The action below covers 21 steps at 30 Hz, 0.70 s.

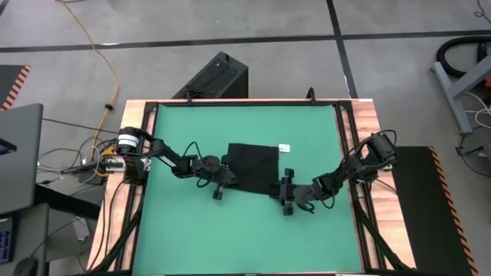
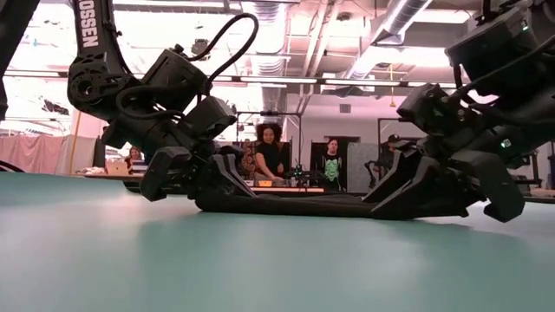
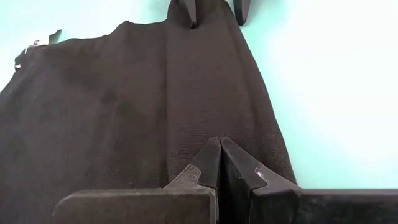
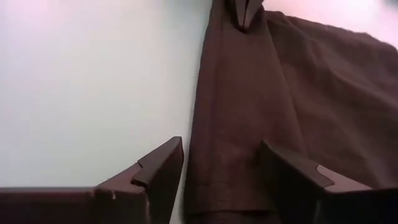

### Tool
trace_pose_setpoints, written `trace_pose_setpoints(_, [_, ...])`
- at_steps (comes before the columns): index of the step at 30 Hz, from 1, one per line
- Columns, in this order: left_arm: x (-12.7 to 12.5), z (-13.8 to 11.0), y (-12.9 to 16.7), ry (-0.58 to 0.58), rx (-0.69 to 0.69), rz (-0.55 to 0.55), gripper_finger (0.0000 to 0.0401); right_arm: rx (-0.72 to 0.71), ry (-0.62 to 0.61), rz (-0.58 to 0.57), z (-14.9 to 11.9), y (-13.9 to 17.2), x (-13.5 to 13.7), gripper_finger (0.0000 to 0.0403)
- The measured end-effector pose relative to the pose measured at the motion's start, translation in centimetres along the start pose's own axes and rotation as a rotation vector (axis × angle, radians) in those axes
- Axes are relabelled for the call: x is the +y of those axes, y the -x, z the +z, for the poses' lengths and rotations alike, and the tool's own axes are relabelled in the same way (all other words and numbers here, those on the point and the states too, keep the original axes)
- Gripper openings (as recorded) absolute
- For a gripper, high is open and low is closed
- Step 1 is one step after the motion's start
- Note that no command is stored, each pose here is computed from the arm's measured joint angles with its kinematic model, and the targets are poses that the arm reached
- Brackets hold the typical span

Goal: Roll towel
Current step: Roll the black towel

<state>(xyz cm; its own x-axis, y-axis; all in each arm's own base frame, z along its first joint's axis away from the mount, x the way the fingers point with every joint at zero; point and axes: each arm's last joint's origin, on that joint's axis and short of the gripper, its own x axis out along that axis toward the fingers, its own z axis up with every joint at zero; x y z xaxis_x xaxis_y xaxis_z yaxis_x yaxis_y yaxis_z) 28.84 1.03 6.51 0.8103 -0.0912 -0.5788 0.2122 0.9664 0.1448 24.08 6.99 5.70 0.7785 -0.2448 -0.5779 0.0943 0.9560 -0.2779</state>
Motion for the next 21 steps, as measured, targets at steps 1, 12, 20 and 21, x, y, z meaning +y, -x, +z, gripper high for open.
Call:
trace_pose_setpoints(1, [0.0, 0.0, 0.0, -0.005, 0.0, -0.001, 0.0, 0.0, -0.012, -0.001, -0.1, -0.1, 0.0, 0.0232])
trace_pose_setpoints(12, [0.0, 0.0, 0.0, -0.025, -0.001, -0.008, 0.0, 0.007, -0.057, -0.05, -0.3, -0.1, 0.1, 0.0097])
trace_pose_setpoints(20, [-0.3, 1.0, 0.3, 0.013, -0.073, -0.035, 0.0, -0.003, -0.114, -0.018, 0.1, 0.2, 0.7, 0.0032])
trace_pose_setpoints(21, [-0.4, 1.3, 0.5, 0.01, -0.082, -0.037, 0.0, -0.005, -0.122, -0.006, 0.3, 0.3, 0.8, 0.0032])
